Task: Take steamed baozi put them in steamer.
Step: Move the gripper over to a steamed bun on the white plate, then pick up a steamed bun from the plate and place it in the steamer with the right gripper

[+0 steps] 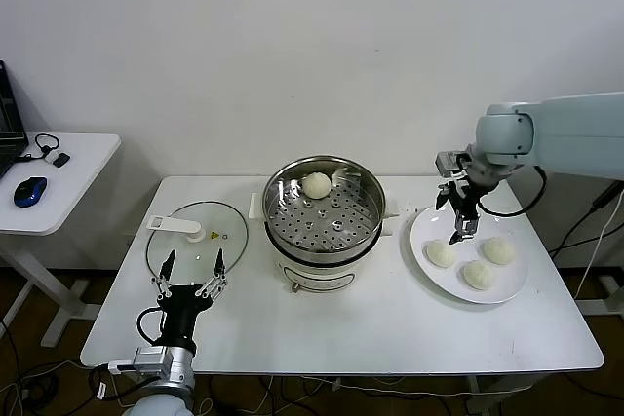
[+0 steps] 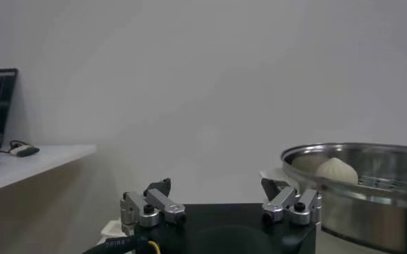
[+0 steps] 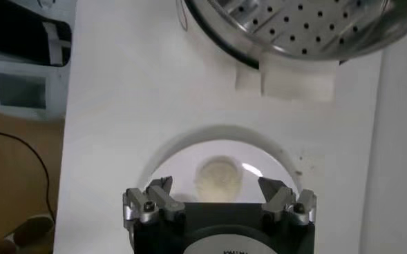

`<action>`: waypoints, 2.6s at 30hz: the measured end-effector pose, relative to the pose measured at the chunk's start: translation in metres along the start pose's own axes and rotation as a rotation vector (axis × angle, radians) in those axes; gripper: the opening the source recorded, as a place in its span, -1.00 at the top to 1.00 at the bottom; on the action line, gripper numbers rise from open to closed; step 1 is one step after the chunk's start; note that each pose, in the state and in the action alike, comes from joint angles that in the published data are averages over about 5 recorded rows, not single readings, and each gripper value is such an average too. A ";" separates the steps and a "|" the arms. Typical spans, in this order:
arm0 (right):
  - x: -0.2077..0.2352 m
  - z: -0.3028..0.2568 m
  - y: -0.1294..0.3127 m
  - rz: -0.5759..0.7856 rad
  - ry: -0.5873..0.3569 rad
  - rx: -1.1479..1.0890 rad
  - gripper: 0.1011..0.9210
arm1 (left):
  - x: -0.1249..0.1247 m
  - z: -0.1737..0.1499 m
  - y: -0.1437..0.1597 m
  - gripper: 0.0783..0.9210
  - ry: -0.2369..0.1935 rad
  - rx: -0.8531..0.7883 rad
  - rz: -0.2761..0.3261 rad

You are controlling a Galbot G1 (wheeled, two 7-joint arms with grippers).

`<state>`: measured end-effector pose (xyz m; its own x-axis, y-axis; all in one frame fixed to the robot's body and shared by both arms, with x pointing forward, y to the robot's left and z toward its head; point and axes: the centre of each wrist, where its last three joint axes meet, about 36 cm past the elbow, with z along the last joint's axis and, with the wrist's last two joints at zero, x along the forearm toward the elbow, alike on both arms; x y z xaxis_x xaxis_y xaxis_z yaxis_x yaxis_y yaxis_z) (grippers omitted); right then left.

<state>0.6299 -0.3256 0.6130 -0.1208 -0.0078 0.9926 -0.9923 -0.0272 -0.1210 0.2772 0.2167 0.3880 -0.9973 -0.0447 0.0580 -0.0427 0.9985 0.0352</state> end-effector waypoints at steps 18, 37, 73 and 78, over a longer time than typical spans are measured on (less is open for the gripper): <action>-0.083 0.030 -0.009 -0.012 0.054 -0.075 -0.76 | 0.003 0.010 0.002 -0.77 0.021 -0.016 -0.011; -0.141 0.039 -0.007 -0.021 0.035 -0.121 -0.76 | 0.002 0.014 0.002 -0.77 0.029 -0.030 -0.011; -0.127 0.028 -0.014 -0.033 0.018 -0.098 -0.36 | 0.001 0.008 0.003 -0.77 0.012 -0.038 -0.005; -0.095 0.015 -0.022 -0.021 0.014 -0.065 -0.35 | 0.001 0.006 0.002 -0.77 0.006 -0.035 0.000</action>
<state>0.6637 -0.3397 0.5218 -0.0996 0.0064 0.9950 -0.9943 0.0379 -0.0998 0.2758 0.2190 0.3826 -0.9969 -0.0452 0.0641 -0.0406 0.9967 0.0706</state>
